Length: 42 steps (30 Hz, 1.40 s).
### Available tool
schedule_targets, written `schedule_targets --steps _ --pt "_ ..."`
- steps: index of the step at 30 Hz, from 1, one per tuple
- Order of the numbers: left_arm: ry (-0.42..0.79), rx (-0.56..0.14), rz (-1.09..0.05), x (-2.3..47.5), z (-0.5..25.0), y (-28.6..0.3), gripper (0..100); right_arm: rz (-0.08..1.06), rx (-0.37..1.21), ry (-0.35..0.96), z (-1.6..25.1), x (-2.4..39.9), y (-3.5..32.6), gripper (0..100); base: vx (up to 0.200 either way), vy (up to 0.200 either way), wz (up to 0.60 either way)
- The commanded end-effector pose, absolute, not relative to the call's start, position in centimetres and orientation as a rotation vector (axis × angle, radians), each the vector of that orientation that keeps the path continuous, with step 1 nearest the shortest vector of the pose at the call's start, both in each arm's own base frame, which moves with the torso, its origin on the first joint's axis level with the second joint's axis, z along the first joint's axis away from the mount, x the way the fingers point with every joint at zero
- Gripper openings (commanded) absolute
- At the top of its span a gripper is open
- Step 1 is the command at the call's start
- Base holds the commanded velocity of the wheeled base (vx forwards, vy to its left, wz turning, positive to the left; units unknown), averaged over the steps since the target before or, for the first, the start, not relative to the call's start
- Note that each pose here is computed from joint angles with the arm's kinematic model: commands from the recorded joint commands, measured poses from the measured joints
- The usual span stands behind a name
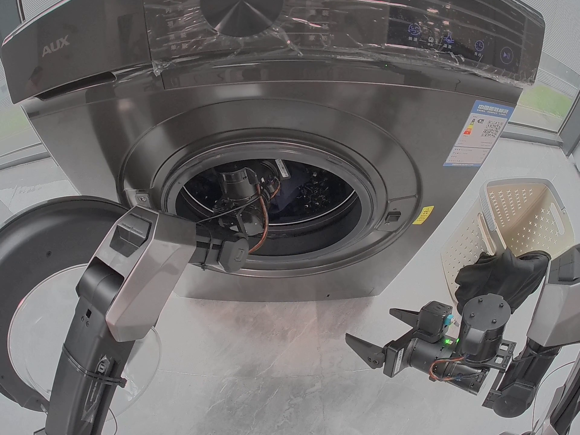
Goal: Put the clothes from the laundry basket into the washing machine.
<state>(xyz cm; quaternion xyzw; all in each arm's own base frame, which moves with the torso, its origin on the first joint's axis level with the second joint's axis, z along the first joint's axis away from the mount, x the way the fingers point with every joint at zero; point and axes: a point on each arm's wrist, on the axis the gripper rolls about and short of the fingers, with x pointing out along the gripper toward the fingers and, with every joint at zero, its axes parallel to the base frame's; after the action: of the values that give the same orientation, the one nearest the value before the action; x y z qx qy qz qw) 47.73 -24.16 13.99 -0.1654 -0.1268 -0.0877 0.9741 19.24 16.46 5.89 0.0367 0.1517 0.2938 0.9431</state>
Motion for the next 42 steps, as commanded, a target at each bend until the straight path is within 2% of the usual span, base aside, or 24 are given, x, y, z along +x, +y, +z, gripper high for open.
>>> schedule_targets --steps 1,6,7,15,18,26,29,36,42 --pt "-0.250 -0.331 -0.174 48.2 13.3 -24.3 0 0.600 0.075 0.309 5.9 19.2 16.5 100 0.000 0.000 0.00" --pt "-0.244 -0.331 -0.176 48.1 13.2 -24.4 0 0.599 0.076 0.308 5.9 19.2 16.4 100 0.000 0.000 0.00" --pt "-0.244 -0.331 -0.178 48.1 13.2 -24.5 100 0.598 0.075 0.309 5.9 19.2 16.5 100 0.000 0.000 0.00" --pt "-0.245 -0.346 -0.189 47.6 13.4 -24.9 100 0.598 0.075 0.309 5.9 19.2 16.5 100 0.000 0.000 0.00" --pt "-0.210 -0.330 -0.203 46.7 13.0 -25.5 100 0.598 0.075 0.309 5.9 19.2 16.5 100 0.000 0.000 0.00" --pt "-0.013 -0.229 -0.303 40.1 12.1 -26.7 100 0.597 0.075 0.309 5.9 19.2 16.4 100 0.000 0.000 0.00" --pt "0.058 -0.153 -0.374 37.0 11.0 -26.4 100 0.595 0.075 0.310 5.9 19.2 16.4 100 0.000 0.000 0.00" --pt "0.071 -0.022 -0.446 31.1 9.3 -24.8 100 0.595 0.071 0.314 6.0 18.9 16.1 100 0.000 0.000 0.00" --pt "0.130 0.006 -0.526 24.7 10.4 -23.1 100 0.596 0.095 0.277 7.5 17.5 14.9 100 0.000 0.000 0.00"
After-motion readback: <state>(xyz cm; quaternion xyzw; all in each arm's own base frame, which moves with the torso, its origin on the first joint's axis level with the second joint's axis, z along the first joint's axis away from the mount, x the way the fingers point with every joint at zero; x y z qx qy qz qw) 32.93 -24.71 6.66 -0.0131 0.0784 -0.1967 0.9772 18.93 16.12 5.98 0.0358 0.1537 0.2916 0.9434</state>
